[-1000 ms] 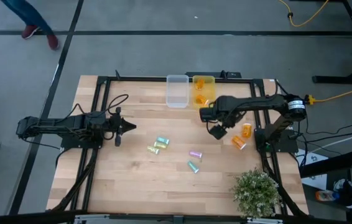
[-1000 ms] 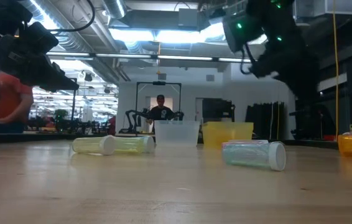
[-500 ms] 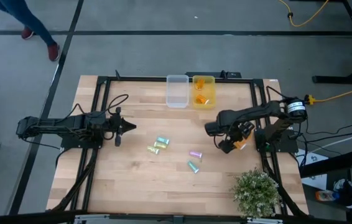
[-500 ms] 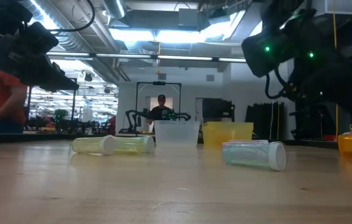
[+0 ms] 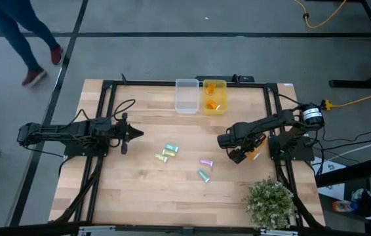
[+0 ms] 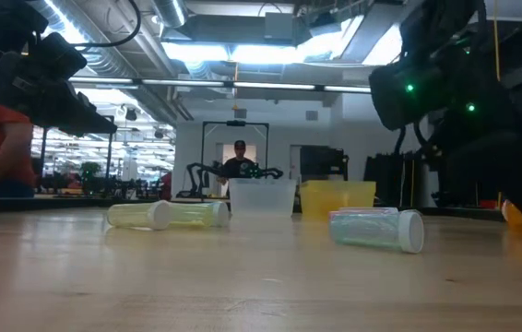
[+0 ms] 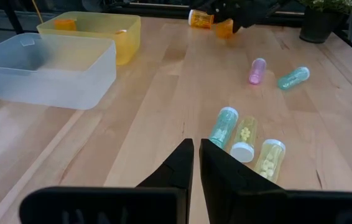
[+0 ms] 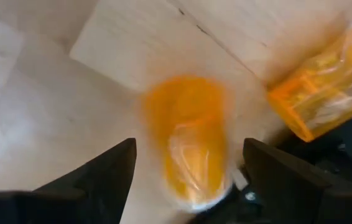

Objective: Pick and place medicine bottles into bin by pill shape (circle, oval)
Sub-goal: Put the large orange pill bottle into the yellow bin

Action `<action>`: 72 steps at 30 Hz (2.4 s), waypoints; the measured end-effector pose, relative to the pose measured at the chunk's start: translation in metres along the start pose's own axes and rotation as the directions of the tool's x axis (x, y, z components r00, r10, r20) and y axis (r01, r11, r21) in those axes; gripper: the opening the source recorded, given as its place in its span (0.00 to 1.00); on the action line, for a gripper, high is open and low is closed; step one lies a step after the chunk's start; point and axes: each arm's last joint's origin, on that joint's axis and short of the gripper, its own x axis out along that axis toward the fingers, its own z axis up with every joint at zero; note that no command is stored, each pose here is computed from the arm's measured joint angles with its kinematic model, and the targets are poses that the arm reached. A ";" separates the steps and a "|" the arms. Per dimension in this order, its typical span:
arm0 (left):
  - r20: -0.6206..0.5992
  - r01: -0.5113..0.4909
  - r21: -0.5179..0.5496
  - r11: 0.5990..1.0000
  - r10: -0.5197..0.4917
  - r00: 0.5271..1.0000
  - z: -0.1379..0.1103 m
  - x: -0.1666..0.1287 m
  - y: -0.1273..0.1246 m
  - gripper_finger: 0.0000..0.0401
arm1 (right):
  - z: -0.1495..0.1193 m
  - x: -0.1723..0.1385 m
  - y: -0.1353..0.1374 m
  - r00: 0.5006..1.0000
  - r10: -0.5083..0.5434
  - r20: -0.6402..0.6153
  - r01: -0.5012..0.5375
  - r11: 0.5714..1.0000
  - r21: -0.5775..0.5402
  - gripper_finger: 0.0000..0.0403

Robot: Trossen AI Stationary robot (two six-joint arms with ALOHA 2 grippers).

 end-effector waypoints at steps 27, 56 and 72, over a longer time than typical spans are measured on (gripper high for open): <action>0.000 0.000 0.000 1.000 0.000 1.000 0.000 0.000 0.000 0.06 | -0.003 0.012 0.017 0.987 0.113 0.111 -0.142 0.941 0.307 0.54; 0.000 0.000 0.000 1.000 0.000 1.000 0.000 0.000 0.000 0.06 | 0.133 -0.154 -0.037 0.543 -0.016 0.839 -0.140 0.984 0.109 0.48; 0.000 0.000 0.000 1.000 0.000 1.000 0.000 0.000 0.000 0.06 | 0.171 -0.139 -0.074 0.617 0.025 0.786 -0.251 0.953 0.167 0.48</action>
